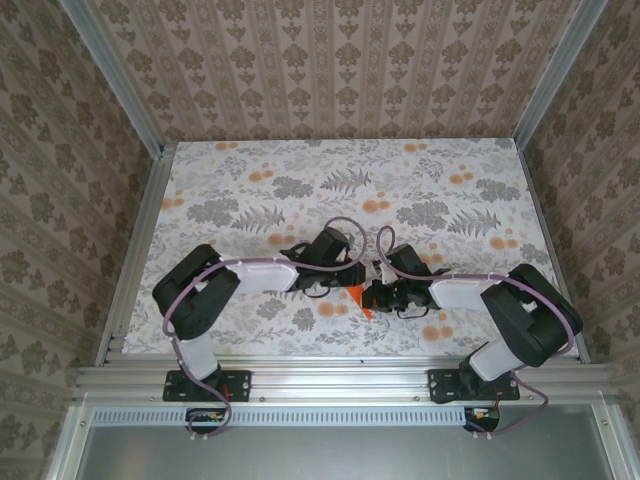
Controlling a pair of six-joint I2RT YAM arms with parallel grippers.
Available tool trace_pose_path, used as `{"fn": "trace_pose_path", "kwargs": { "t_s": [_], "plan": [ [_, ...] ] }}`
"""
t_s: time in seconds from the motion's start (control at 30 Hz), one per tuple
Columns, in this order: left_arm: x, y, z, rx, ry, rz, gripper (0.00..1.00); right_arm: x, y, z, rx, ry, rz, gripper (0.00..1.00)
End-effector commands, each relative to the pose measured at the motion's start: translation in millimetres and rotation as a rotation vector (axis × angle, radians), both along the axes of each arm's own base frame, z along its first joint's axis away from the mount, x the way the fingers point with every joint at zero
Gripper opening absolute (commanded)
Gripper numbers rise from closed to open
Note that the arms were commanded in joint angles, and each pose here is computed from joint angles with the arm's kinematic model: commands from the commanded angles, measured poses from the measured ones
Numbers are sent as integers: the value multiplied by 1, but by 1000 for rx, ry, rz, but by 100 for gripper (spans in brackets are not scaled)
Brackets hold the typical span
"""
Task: Fold a paper plane with a square sheet of paper (pick it up from the middle)
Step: Fold the wing for the fifth time at the center of the table.
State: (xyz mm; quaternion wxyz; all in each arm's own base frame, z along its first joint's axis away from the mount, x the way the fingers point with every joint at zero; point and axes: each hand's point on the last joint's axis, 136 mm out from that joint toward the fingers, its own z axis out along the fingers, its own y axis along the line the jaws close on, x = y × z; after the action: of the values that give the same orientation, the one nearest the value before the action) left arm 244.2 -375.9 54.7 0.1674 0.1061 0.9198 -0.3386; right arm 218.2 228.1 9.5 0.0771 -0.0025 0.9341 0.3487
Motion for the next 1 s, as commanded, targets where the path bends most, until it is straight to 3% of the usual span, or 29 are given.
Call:
{"fn": "trace_pose_path", "kwargs": {
  "t_s": [0.0, 0.13, 0.33, 0.97],
  "plan": [
    [9, 4, 51, -95, -90, -31, 41, -38, -37, -50, -190, 155, -25, 5],
    [4, 15, 69, -106, -125, -20, 44, -35, -35, -49, -186, 152, -24, 5],
    [-8, 33, 41, -111, -80, 40, 40, -33, -32, -51, -183, 162, -23, 5],
    [4, 19, -5, -79, -80, 16, 35, -36, -29, -47, -168, 181, -7, 5]
  ]
}}
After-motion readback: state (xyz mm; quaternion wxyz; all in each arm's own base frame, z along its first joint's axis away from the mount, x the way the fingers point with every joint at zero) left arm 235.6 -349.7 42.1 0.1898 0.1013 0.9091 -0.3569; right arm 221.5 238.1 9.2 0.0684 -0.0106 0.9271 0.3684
